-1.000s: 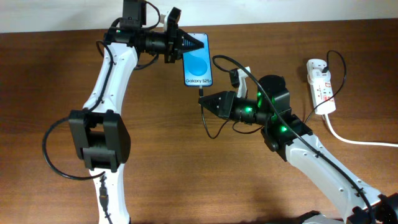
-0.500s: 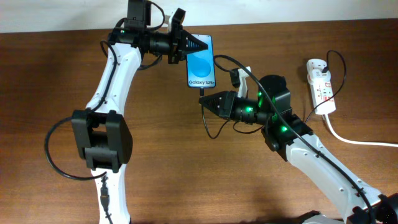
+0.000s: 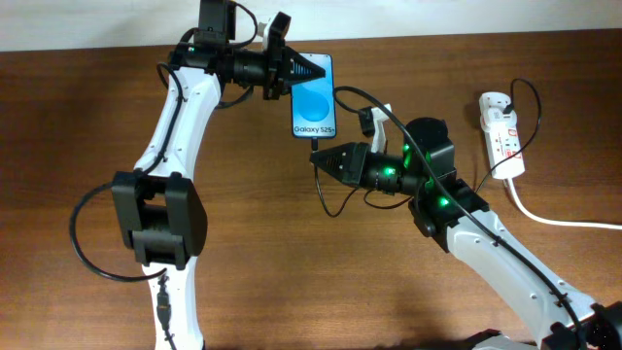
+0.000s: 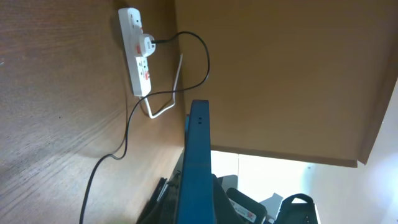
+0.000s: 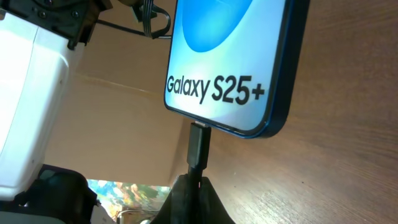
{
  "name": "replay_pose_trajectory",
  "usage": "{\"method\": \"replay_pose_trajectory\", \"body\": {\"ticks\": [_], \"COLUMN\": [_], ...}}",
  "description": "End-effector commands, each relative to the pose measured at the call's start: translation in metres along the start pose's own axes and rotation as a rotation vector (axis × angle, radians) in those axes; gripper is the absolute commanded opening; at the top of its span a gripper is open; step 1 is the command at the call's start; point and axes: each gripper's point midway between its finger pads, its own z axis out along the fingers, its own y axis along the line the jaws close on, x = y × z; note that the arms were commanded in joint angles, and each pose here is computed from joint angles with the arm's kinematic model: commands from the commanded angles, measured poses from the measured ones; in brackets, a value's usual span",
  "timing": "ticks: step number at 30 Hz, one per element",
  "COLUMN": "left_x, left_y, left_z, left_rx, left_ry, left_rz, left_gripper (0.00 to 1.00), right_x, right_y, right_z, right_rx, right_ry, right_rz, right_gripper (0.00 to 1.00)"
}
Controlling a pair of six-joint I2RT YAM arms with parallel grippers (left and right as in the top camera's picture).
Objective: Plug charger to phone and switch on socket
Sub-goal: 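Push the USB-C plug upward into the phone's port with the right gripper, then open the right gripper and pull it back from the plug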
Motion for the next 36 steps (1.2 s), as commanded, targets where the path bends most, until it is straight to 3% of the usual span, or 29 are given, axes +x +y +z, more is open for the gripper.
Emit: {"method": "replay_pose_trajectory", "body": {"ticks": [1, 17, 29, 34, 36], "left_x": [0.025, 0.032, 0.021, 0.008, 0.005], "left_y": [-0.025, -0.026, -0.017, -0.009, -0.006], "left_z": [0.017, 0.024, 0.012, -0.008, -0.012], "left_rx": [0.101, 0.099, 0.064, 0.041, 0.031], "left_ry": [0.109, 0.128, 0.08, 0.026, 0.013], "left_rz": [0.029, 0.023, 0.024, 0.019, 0.018], "left_gripper": [0.0, 0.0, 0.0, 0.0, 0.0], "right_x": [-0.033, -0.049, -0.039, -0.036, -0.036], "right_y": [-0.009, -0.011, -0.011, -0.013, -0.012], "right_z": [-0.011, -0.011, -0.011, -0.01, -0.01], "right_rx": [0.049, 0.049, 0.03, 0.034, 0.032], "right_ry": [-0.136, -0.199, -0.141, -0.128, -0.126], "right_rz": [-0.029, -0.058, -0.043, -0.033, -0.032], "right_gripper": [0.04, 0.04, 0.05, 0.16, 0.26]}}
